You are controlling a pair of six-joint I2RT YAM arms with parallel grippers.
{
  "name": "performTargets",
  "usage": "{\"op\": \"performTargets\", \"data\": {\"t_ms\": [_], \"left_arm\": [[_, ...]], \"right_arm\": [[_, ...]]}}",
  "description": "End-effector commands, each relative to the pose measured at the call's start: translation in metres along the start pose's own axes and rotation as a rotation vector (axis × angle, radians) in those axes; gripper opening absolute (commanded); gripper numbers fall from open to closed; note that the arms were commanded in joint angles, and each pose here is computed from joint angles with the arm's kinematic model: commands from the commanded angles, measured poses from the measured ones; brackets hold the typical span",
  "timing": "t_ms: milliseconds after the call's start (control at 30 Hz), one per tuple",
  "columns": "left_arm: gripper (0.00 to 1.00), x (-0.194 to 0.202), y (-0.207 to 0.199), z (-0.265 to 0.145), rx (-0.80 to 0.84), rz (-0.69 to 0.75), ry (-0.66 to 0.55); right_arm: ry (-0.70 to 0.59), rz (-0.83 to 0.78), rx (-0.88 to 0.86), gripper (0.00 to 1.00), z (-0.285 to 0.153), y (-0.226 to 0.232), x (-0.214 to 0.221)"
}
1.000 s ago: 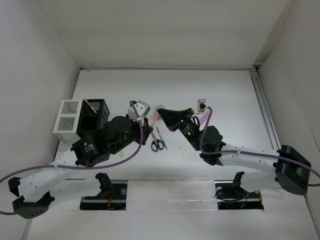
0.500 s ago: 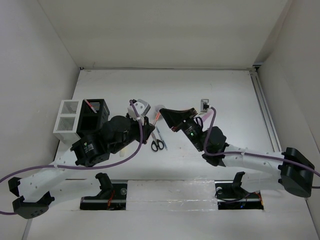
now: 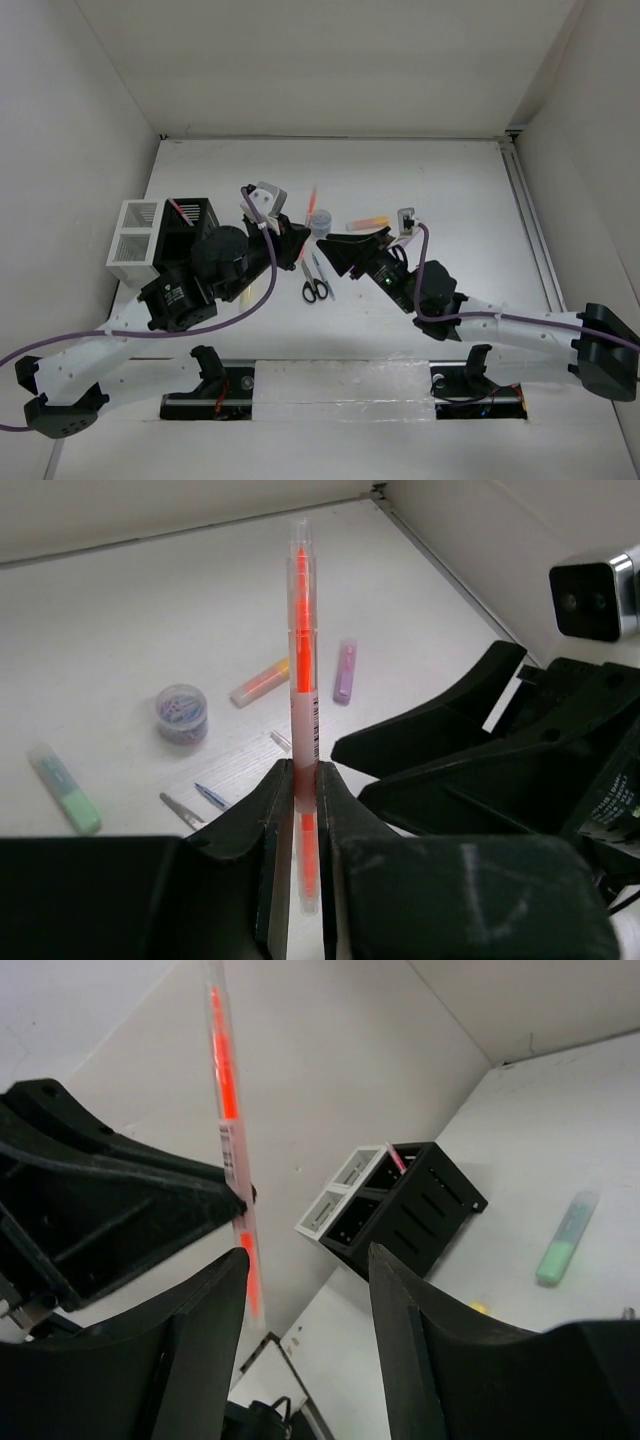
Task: Sort the stationery into containers
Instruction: Place the pen in the storage box.
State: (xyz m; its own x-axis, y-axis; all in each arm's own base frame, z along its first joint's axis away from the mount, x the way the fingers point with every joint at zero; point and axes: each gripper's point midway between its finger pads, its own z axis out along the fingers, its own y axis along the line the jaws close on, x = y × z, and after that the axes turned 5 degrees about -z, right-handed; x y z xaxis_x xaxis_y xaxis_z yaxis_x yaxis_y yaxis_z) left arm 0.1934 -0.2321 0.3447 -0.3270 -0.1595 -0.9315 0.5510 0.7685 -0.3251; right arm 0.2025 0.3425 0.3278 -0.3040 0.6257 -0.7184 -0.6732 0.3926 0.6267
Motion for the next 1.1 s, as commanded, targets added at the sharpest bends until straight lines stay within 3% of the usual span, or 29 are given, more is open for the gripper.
{"op": "performTargets", "data": {"t_ms": [0,100,233,333,433,467,533,600,800,933,1067], "left_arm": [[0.0,-0.037,-0.001,-0.002,-0.031,-0.055,-0.119],[0.0,-0.04,0.017,0.003,-0.151,-0.072,-0.136],[0.0,-0.043,0.061,0.002,-0.444,-0.103,-0.183],[0.0,-0.053,0.107,-0.01,-0.734,-0.14,-0.264],[0.0,-0.069,0.141,-0.019,-0.89,-0.213,-0.312],[0.0,-0.076,0.17,-0.027,-0.98,-0.25,-0.34],[0.0,-0.079,0.189,-0.017,-0.944,-0.294,-0.32],[0.0,-0.085,0.234,-0.019,-1.003,-0.328,-0.333],[0.0,-0.072,0.323,-0.031,-1.307,-0.329,-0.311],[0.0,-0.082,0.338,-0.029,-1.383,-0.295,-0.39],[0.0,-0.064,0.355,-0.034,-1.48,-0.293,-0.409]], "right_arm": [[-0.021,-0.019,-0.01,0.58,-0.007,0.002,-0.012],[-0.032,-0.037,0.019,0.59,-0.012,-0.008,-0.018],[-0.017,-0.063,0.052,0.6,-0.019,-0.024,-0.014],[-0.026,-0.069,0.069,0.6,-0.024,-0.032,-0.017],[-0.019,-0.076,0.085,0.6,-0.028,-0.041,-0.013],[-0.026,-0.076,0.093,0.6,-0.03,-0.043,-0.015],[-0.025,-0.081,0.105,0.6,-0.032,-0.048,-0.014],[-0.025,-0.081,0.105,0.6,-0.032,-0.048,-0.014],[-0.009,-0.1,0.115,0.6,-0.035,-0.056,-0.008],[0.006,-0.116,0.125,0.6,-0.036,-0.063,-0.003],[0.021,-0.129,0.121,0.6,-0.039,-0.069,0.003]]}}
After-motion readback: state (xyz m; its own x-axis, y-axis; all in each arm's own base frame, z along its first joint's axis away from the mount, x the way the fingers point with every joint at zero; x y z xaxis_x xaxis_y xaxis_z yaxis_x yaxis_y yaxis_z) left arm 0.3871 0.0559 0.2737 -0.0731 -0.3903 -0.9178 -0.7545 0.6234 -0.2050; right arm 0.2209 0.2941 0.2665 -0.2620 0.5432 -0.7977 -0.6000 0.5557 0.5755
